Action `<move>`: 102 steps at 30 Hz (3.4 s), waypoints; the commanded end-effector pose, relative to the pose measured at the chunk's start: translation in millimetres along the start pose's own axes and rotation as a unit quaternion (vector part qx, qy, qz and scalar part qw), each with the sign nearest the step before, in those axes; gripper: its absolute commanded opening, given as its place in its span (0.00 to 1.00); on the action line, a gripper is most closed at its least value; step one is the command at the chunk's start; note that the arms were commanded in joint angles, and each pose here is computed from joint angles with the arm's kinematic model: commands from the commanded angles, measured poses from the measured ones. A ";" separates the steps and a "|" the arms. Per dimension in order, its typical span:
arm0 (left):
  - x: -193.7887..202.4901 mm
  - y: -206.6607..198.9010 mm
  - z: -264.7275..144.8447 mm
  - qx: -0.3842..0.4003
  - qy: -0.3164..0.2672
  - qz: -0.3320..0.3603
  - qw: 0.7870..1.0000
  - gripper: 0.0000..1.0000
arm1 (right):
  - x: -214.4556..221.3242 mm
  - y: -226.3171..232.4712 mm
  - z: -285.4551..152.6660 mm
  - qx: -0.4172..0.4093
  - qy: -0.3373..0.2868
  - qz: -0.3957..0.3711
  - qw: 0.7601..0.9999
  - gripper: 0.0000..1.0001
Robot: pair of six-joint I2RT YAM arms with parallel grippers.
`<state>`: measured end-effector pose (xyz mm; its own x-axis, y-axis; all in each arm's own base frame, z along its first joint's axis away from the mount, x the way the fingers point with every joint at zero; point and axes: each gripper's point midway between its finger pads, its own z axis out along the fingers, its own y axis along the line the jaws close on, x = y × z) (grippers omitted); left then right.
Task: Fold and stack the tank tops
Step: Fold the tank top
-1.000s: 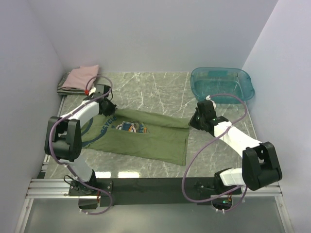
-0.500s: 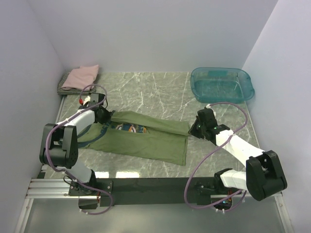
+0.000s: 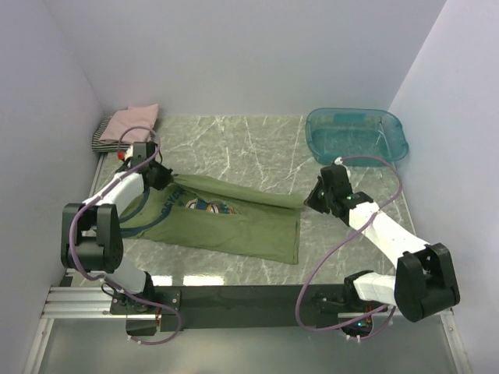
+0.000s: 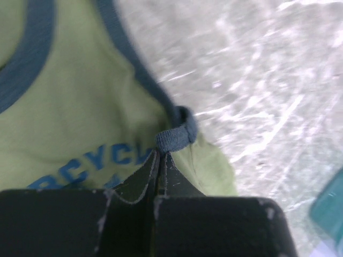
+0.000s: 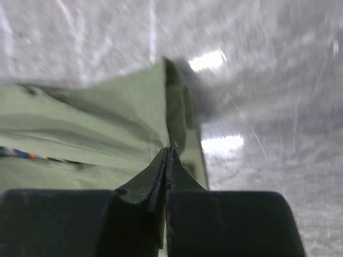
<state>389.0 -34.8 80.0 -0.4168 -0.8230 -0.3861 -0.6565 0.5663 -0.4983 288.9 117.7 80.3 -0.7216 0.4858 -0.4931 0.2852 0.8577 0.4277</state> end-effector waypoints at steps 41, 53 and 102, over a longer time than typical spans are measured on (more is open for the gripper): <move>22.2 34.9 -14.2 0.024 -0.002 -0.012 1.000 0.01 | 32.3 -21.1 -8.1 -0.033 0.007 0.008 0.999 0.01; 34.2 52.9 -10.5 0.013 0.003 -0.017 1.000 0.18 | 64.0 -27.1 1.7 -0.064 0.035 0.011 0.997 0.25; 127.0 29.7 23.4 -0.005 0.122 0.082 0.989 0.04 | -23.2 -79.5 41.3 0.116 0.009 0.032 0.993 0.00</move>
<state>344.7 -122.1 19.9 -0.6295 -0.7255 -0.2780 -0.5489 0.6686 -0.5018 312.4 77.0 19.8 -0.7610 0.5003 -0.4130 0.3945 0.8623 0.3176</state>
